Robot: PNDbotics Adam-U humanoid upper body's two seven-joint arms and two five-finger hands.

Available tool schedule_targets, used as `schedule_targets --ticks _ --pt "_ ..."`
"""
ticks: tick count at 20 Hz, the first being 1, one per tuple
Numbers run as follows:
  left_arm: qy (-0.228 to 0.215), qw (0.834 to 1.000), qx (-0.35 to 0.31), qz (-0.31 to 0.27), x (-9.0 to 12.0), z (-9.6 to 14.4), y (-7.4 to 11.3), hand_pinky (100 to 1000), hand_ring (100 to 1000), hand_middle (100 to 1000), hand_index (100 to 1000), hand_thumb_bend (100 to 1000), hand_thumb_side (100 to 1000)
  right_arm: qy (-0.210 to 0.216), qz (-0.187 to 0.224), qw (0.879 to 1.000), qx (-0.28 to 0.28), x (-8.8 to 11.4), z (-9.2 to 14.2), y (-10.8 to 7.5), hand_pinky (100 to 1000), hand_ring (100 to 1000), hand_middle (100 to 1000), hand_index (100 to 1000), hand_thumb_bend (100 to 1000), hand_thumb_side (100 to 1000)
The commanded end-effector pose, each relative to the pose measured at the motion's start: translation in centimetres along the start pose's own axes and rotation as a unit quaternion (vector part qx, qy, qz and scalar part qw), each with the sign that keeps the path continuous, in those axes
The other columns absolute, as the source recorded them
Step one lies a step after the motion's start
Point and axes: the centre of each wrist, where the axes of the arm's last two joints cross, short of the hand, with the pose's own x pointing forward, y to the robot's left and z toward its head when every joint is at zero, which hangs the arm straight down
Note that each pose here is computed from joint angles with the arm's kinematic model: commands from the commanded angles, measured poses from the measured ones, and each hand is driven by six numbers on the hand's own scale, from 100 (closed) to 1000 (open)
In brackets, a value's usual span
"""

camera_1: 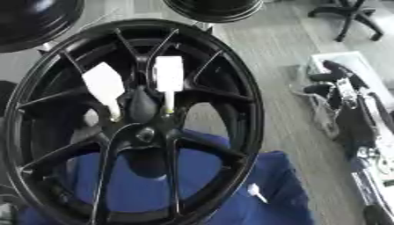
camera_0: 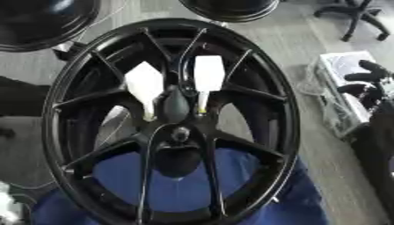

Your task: Pull the pin out of the wheel hub.

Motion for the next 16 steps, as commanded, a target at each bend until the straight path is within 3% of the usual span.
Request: schedule_targets --ticks 1,3,4,5,6,7,11,13,16 --pt "-0.007 1.0 0.009 -0.015 0.5 0.3 1.1 927 843 818 946 570 448 -0.014 0.006 1.0 0.005 0.9 -0.4 -0.3 877 644 661 865 100 720" --pt "-0.012 1.0 0.018 -0.003 0.5 0.4 0.9 927 838 815 945 478 492 -0.015 0.006 1.0 0.005 0.9 -0.4 -0.4 878 644 661 865 100 720" --pt "-0.019 0.999 0.029 0.01 0.5 0.4 0.8 928 835 814 947 396 529 -0.015 0.006 1.0 0.005 0.9 -0.4 -0.4 878 644 661 865 100 720" --pt "-0.03 0.998 0.044 0.029 0.6 0.4 0.6 910 812 800 938 245 533 -0.015 0.006 1.0 0.004 0.9 -0.4 -0.4 878 645 661 865 100 720" --pt "-0.043 0.995 0.065 0.055 0.7 0.4 0.4 896 793 780 931 150 481 -0.015 0.005 1.0 0.005 0.9 -0.4 -0.4 878 645 660 865 100 719" --pt "-0.055 0.991 0.091 0.081 0.8 0.4 0.0 889 777 763 925 115 521 -0.015 0.004 1.0 0.005 0.9 -0.4 -0.3 878 645 660 865 100 719" --pt "-0.096 0.954 0.202 0.198 2.3 0.1 -2.4 863 747 742 852 100 681 -0.017 -0.003 1.0 0.013 1.1 -0.8 -0.1 878 646 661 866 100 711" --pt "-0.108 0.926 0.254 0.258 3.4 -0.2 -3.9 857 742 745 859 100 716 -0.022 -0.007 1.0 0.017 1.2 -0.9 -0.1 878 646 661 866 100 706" --pt "-0.115 0.869 0.321 0.357 4.9 -0.8 -6.1 840 751 753 855 146 732 -0.026 -0.012 0.999 0.021 1.3 -1.1 0.0 877 647 661 866 100 703"
